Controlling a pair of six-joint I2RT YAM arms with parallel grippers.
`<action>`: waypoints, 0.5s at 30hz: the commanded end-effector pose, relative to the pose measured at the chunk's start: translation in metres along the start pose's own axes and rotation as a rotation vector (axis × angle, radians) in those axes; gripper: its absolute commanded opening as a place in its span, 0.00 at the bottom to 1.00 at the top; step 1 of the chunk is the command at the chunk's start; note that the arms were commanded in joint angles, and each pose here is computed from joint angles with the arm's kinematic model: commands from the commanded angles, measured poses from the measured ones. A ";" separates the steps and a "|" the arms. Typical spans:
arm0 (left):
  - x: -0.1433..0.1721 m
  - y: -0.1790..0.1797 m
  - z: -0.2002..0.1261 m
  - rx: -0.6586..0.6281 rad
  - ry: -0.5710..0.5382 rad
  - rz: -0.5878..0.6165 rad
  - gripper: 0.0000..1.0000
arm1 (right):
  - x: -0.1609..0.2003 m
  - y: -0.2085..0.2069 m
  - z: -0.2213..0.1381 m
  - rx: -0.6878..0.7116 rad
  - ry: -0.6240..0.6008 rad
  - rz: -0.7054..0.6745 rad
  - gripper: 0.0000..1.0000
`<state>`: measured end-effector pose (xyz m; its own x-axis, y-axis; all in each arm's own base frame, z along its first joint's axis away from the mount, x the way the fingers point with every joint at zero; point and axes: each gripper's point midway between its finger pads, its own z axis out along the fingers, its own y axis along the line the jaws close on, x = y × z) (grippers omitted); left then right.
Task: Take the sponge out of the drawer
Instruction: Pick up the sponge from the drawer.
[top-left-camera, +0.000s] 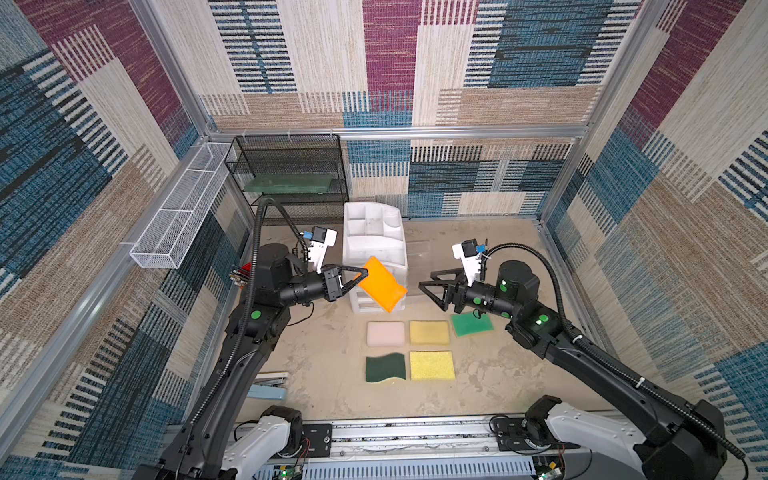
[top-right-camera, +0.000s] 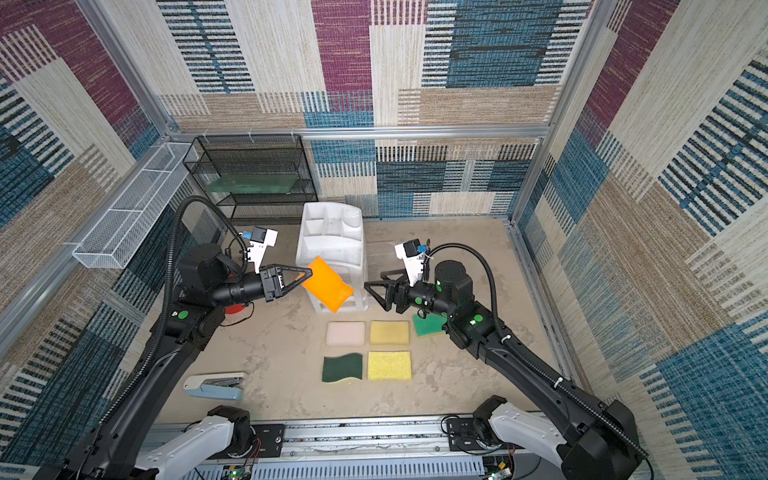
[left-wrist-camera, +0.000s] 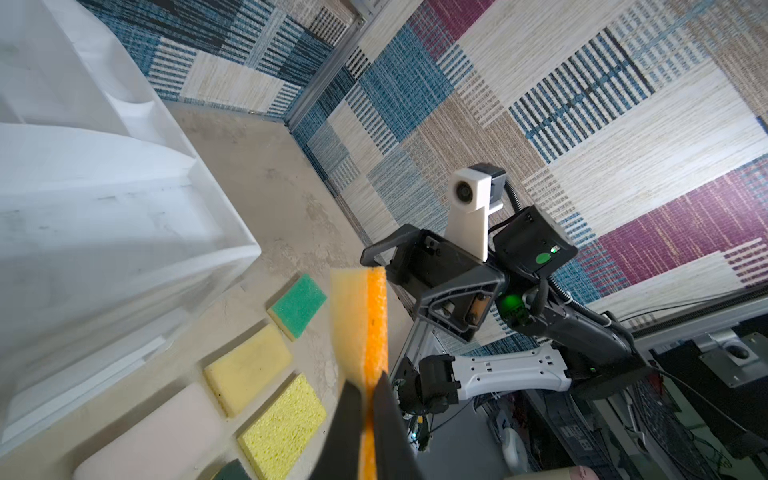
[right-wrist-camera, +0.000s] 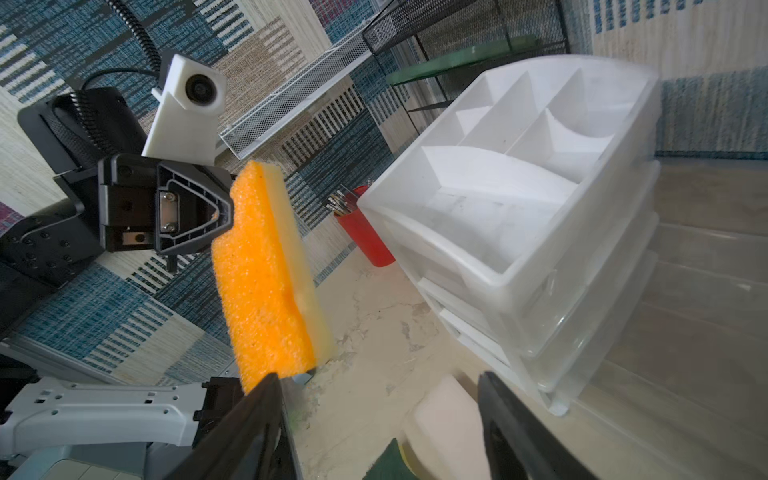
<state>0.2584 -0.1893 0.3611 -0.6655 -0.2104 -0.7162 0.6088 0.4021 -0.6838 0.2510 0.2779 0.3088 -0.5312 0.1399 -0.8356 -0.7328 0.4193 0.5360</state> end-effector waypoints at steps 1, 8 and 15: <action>-0.022 -0.009 -0.008 0.025 -0.105 0.048 0.00 | -0.017 0.031 0.004 -0.134 -0.092 0.001 0.78; -0.029 -0.007 -0.020 0.003 -0.181 0.048 0.00 | -0.003 0.047 0.022 -0.187 -0.101 0.012 0.78; -0.032 -0.004 -0.025 0.003 -0.217 0.031 0.00 | 0.007 0.052 0.040 -0.220 -0.123 0.019 0.76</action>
<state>0.2659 -0.1637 0.3780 -0.5751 -0.3572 -0.7360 0.6040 0.4213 -0.6765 0.2221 0.3359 0.3090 -0.5438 0.1802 -0.8196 -0.7853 0.2351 0.5727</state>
